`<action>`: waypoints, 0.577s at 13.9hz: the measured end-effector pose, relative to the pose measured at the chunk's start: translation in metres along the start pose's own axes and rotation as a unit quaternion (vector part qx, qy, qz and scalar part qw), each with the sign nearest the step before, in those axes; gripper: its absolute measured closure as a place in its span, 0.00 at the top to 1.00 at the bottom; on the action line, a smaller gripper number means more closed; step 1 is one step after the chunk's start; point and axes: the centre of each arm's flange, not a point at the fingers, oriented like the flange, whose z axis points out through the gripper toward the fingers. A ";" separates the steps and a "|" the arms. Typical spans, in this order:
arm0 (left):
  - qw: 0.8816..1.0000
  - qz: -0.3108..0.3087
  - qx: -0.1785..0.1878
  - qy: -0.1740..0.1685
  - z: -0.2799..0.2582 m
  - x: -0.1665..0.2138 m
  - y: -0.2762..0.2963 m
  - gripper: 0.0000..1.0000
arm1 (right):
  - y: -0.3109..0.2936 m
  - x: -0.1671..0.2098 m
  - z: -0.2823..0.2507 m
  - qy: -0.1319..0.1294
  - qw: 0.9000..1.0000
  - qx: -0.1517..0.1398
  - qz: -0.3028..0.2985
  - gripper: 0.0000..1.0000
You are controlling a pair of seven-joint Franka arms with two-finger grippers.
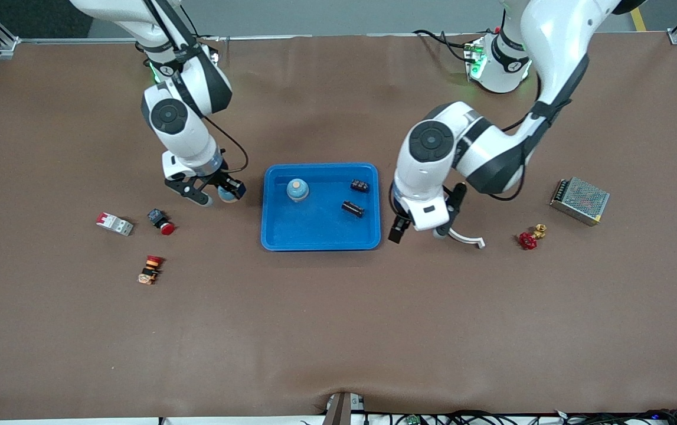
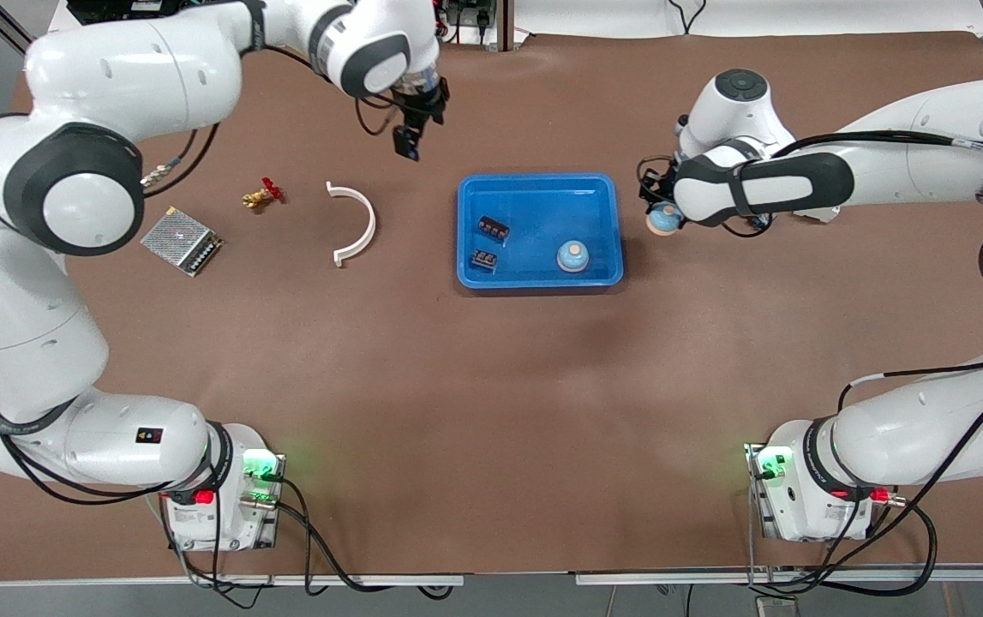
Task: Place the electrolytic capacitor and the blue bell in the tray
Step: 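Carry the second bell into the tray with the right gripper while the left gripper withdraws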
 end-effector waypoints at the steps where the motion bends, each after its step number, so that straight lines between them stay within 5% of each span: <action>1: 1.000 0.019 -0.002 0.006 -0.008 0.018 -0.001 1.00 | -0.007 -0.004 0.001 -0.002 1.000 0.002 0.011 0.68; 8: 0.985 0.165 0.017 0.053 -0.075 0.152 -0.031 1.00 | -0.090 -0.027 0.026 -0.030 0.996 0.024 0.075 0.68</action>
